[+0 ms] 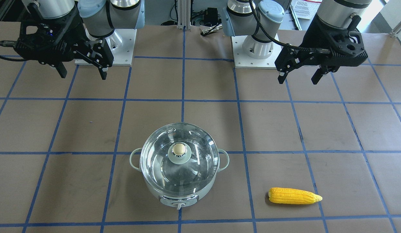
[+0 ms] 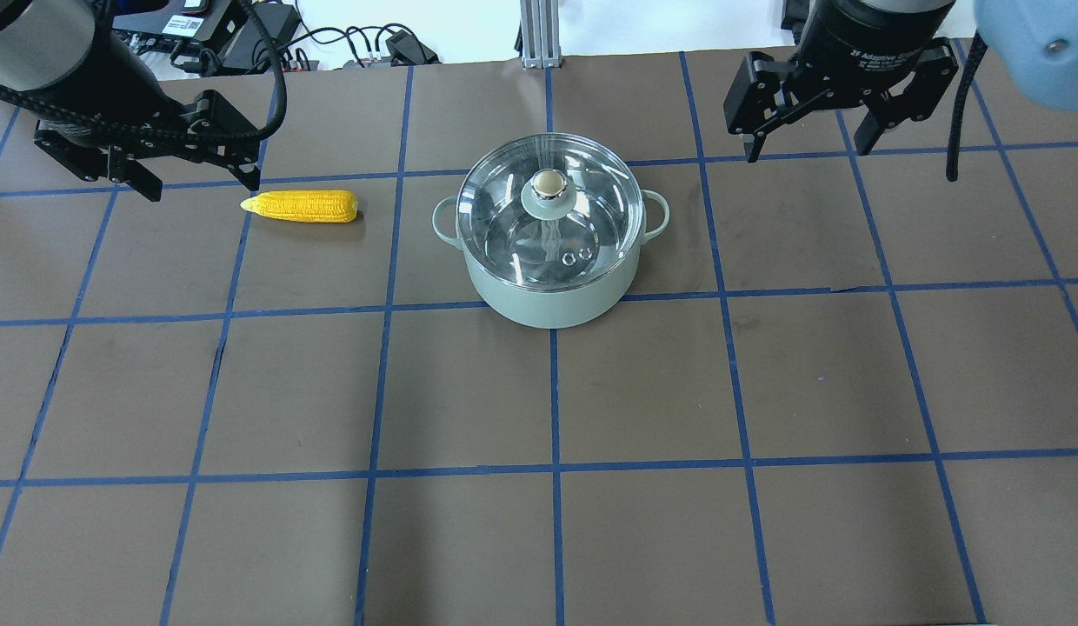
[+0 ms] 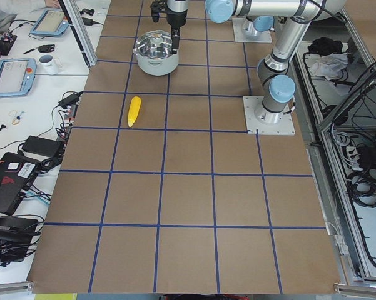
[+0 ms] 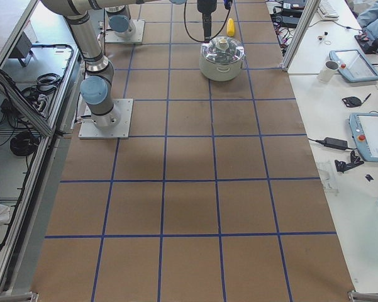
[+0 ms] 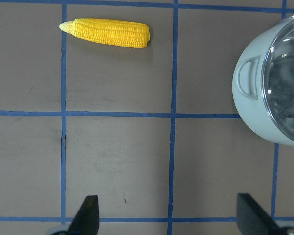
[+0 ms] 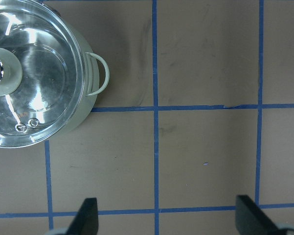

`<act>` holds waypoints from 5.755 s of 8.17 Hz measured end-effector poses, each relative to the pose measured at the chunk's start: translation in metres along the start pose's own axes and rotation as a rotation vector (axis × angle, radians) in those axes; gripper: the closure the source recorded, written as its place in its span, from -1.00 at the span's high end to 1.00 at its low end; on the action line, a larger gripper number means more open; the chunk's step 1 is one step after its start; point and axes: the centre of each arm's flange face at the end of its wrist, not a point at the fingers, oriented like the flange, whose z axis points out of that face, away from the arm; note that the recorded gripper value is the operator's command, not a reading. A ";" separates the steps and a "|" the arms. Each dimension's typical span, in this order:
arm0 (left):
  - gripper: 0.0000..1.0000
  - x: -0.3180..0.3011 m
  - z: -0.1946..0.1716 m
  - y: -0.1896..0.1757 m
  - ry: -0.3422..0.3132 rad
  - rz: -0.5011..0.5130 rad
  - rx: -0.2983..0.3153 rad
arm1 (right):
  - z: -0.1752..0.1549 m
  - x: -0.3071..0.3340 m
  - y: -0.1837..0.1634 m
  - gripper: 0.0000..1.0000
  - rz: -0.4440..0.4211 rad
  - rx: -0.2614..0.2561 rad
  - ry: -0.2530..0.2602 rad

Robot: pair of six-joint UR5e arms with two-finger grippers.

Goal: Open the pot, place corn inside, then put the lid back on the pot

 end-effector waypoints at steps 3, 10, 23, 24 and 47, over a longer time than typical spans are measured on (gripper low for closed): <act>1.00 0.000 -0.001 0.000 0.000 0.010 0.001 | 0.000 -0.001 0.001 1.00 0.006 -0.001 -0.011; 1.00 -0.029 0.024 -0.043 -0.165 0.713 0.058 | 0.053 -0.090 -0.060 1.00 0.195 0.085 -0.119; 1.00 -0.132 0.286 -0.177 -0.127 1.407 0.156 | 0.188 -0.192 -0.099 0.16 0.355 -0.021 -0.219; 1.00 -0.133 0.301 -0.180 -0.114 1.408 0.168 | 0.189 -0.192 -0.098 -0.01 0.347 -0.027 -0.216; -1.00 0.023 0.140 -0.113 -0.001 1.388 0.154 | 0.070 0.073 -0.094 -0.84 0.010 -0.135 -0.051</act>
